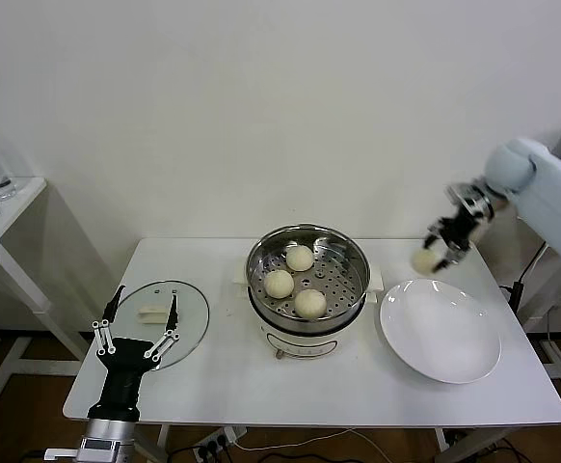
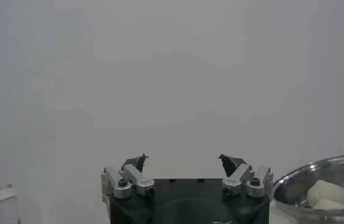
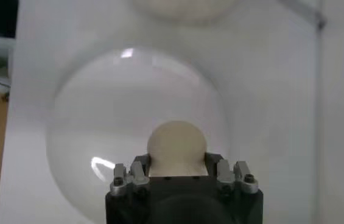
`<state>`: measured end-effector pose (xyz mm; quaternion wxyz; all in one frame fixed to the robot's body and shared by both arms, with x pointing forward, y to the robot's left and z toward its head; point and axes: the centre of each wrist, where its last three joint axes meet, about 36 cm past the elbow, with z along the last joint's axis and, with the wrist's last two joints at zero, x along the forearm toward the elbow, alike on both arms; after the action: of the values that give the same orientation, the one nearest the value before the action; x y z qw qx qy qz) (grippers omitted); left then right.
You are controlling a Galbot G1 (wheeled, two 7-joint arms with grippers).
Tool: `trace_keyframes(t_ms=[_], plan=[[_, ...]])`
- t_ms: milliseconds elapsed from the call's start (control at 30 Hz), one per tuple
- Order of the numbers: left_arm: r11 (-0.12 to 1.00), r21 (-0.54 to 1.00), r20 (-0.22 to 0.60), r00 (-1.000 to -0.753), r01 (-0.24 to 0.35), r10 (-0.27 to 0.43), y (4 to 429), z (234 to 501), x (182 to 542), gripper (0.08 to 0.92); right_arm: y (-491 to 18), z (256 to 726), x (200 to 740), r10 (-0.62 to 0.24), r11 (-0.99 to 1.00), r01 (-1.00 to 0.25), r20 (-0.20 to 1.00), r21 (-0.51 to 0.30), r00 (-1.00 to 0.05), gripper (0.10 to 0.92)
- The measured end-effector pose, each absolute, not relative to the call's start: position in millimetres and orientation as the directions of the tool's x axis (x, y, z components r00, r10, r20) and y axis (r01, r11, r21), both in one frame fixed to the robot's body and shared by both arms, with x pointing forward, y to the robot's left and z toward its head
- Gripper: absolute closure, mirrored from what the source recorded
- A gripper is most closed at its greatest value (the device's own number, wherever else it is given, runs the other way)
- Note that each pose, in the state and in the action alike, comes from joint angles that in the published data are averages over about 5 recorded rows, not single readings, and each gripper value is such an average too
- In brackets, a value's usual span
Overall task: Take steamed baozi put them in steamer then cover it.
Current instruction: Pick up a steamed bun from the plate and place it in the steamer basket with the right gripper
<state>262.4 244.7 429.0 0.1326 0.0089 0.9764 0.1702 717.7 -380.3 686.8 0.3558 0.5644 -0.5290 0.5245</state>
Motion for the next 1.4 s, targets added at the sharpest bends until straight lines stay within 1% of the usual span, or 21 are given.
trace_keyframes(t_ms=[133, 267, 433, 633, 900, 1400], plan=[[0.942, 0.333, -0.26, -0.964, -0.028, 0.063, 244.0, 430.5, 262.6, 0.177, -332.5, 711.3, 721.6, -0.233, -0.248, -0.958, 0.969, -0.141, -0.082, 0.395], [0.942, 0.333, -0.264, -0.963, -0.029, 0.063, 244.1, 431.4, 263.5, 0.177, -288.0, 718.5, 722.7, -0.218, -0.306, -0.945, 0.975, -0.115, -0.048, 0.4], [0.944, 0.329, -0.266, -0.962, -0.032, 0.06, 244.1, 431.5, 264.8, 0.177, -244.2, 712.5, 723.8, -0.183, -0.357, -0.93, 0.983, -0.082, -0.017, 0.399], [0.944, 0.327, -0.268, -0.962, -0.038, 0.054, 245.4, 431.9, 265.5, 0.177, -205.2, 693.6, 725.1, -0.134, -0.399, -0.915, 0.991, -0.053, 0.002, 0.395], [0.945, 0.324, -0.275, -0.96, -0.044, 0.05, 246.6, 433.6, 266.3, 0.177, -179.6, 664.3, 728.6, -0.093, -0.411, -0.911, 0.996, -0.042, -0.004, 0.398], [0.945, 0.324, -0.275, -0.961, -0.051, 0.042, 248.1, 433.4, 265.5, 0.177, -163.2, 619.5, 735.0, -0.084, -0.401, -0.913, 0.996, -0.067, -0.037, 0.394]])
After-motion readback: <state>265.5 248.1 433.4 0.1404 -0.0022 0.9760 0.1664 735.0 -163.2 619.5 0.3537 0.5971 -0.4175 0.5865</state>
